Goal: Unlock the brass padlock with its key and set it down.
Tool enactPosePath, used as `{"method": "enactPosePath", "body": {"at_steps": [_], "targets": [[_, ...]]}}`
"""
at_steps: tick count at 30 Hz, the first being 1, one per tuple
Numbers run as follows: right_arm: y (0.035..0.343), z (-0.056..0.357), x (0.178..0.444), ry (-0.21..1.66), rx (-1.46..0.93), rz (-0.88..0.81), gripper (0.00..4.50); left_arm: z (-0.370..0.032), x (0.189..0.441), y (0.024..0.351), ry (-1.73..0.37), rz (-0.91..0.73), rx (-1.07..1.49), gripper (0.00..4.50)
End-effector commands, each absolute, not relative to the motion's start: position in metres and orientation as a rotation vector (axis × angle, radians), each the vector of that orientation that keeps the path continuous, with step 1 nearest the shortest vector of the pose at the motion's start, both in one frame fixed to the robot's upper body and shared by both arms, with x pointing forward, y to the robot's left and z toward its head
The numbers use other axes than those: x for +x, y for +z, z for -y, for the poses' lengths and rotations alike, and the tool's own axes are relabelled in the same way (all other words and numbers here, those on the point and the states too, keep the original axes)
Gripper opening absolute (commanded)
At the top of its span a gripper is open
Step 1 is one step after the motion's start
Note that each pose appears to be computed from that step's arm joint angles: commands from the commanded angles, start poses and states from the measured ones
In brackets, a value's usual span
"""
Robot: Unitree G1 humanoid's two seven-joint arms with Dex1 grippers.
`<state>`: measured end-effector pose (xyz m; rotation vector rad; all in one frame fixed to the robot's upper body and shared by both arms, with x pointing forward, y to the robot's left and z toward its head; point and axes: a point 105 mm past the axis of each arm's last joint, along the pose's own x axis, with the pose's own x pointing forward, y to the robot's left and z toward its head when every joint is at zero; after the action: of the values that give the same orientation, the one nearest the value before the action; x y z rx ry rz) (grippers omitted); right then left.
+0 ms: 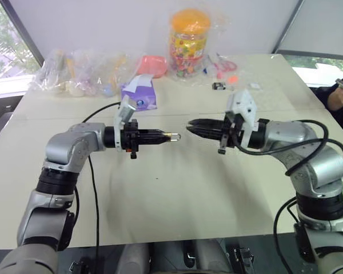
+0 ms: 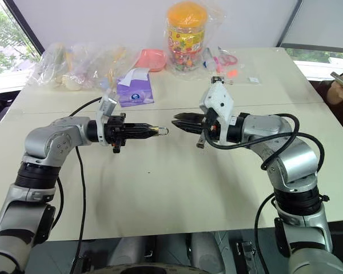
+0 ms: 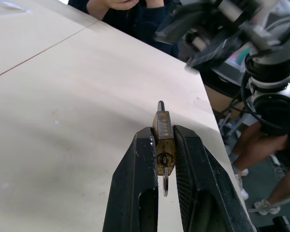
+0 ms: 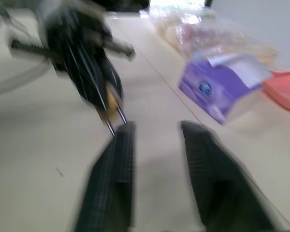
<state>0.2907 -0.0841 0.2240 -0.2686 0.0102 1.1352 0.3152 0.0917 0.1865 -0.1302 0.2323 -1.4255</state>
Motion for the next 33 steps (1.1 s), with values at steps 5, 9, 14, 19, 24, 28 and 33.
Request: {"method": "enactPosePath", "body": {"at_steps": [5, 9, 14, 19, 24, 28, 33], "targets": [[0.228, 0.066, 0.28, 1.178, -0.19, -0.045, 0.02, -0.087, 0.311, 0.204, -1.476, -0.169, -0.119, 0.0], [0.22, 0.066, 0.288, 1.133, -0.203, -0.069, 0.02, -0.085, 0.305, 0.208, -1.506, -0.165, -0.137, 0.0], [0.21, 0.067, 0.294, 1.114, -0.229, -0.092, 0.02, -0.084, 0.302, 0.216, -1.525, -0.153, -0.179, 0.0], [0.194, 0.075, 0.303, 1.066, -0.27, -0.126, 0.02, -0.085, 0.301, 0.22, -1.534, -0.149, -0.194, 0.0], [0.189, 0.074, 0.294, 1.11, -0.278, -0.144, 0.02, -0.086, 0.307, 0.218, -1.499, -0.141, -0.182, 0.0], [0.186, 0.075, 0.292, 1.113, -0.288, -0.151, 0.02, -0.085, 0.308, 0.209, -1.49, -0.16, -0.142, 0.0], [0.161, 0.095, 0.282, 1.102, -0.384, -0.242, 0.02, -0.079, 0.315, 0.176, -1.439, -0.258, -0.171, 0.0]]}}
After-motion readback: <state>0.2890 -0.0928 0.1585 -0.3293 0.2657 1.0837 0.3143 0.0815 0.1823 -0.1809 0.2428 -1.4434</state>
